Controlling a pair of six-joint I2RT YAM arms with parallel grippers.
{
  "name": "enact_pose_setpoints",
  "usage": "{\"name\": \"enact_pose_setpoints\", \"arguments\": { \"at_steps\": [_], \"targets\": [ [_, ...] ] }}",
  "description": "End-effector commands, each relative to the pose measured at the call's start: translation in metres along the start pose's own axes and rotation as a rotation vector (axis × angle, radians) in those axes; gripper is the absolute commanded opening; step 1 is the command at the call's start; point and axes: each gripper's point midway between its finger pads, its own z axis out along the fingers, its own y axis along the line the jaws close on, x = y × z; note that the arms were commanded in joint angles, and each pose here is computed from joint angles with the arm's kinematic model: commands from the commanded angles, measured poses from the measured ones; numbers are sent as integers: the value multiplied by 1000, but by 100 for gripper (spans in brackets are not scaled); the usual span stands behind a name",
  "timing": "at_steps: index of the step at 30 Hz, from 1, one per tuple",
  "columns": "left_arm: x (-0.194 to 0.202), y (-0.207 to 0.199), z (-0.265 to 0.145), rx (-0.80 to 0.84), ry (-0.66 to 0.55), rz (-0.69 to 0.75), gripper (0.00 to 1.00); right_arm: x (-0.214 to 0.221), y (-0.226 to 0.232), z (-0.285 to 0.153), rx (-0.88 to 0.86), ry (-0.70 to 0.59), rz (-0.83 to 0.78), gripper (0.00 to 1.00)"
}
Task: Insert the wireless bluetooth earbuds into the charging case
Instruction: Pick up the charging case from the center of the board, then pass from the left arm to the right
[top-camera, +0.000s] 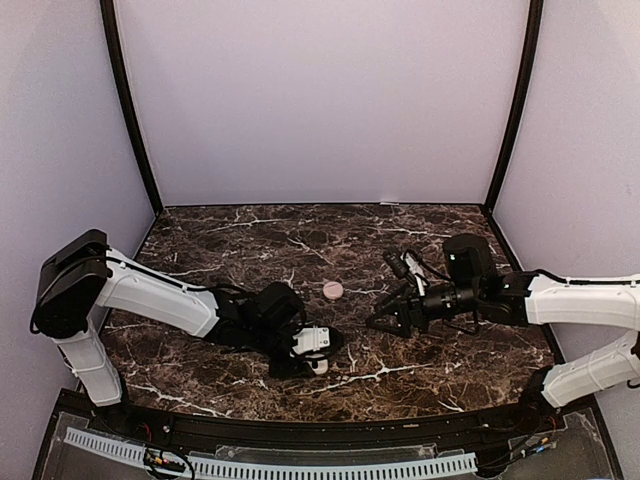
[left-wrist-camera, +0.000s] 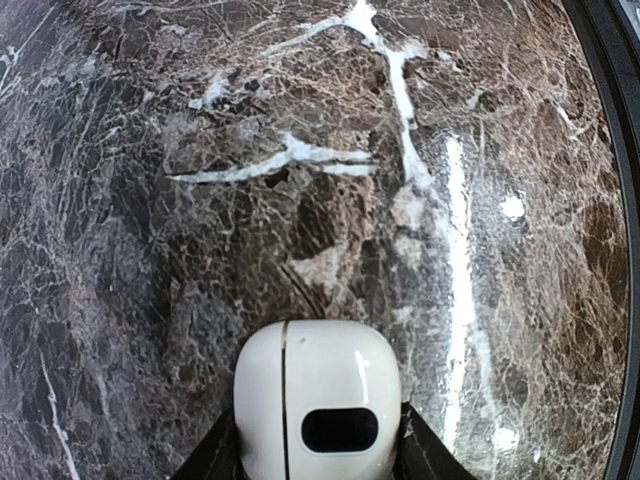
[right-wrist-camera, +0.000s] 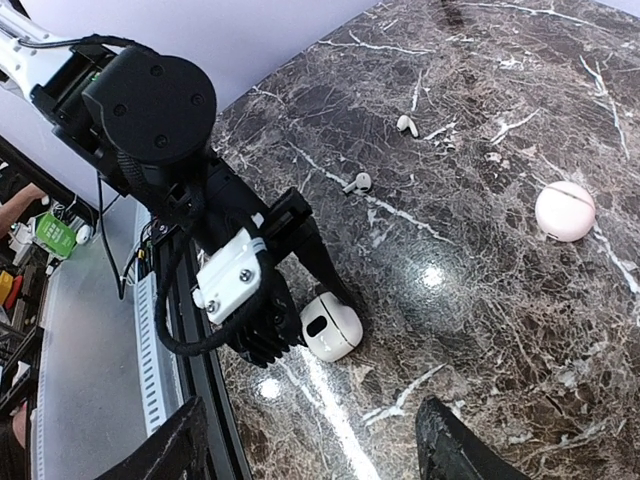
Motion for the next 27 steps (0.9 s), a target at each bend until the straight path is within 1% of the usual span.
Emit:
{"name": "enact_pose_setpoints", "arguments": {
  "at_steps": [1,6,11,14,17,22,25,27],
  "targets": [
    [-27,13,-26,-72,-77,22,34,-4,-8,3,15,-10,20,68],
    [-55,23,-50,-139,-151,49,33,-8,-5,6,-13,-10,37,67],
    [-83,38,-71,-269,-173,113,32,-21,4,7,-54,-27,50,67],
    [-107,40,-86,-341,-215,159,32,-25,8,11,-97,-25,85,65],
    [-123,41,-99,-389,-248,179,32,-31,13,12,-122,-23,116,64],
    [-137,41,-117,-429,-290,204,32,-35,6,10,-89,-30,149,64],
    [-143,39,-124,-443,-305,213,32,-36,13,11,-144,-42,176,63],
    [-151,41,-131,-468,-338,216,32,-38,21,11,-206,-48,194,60]
  ]
}}
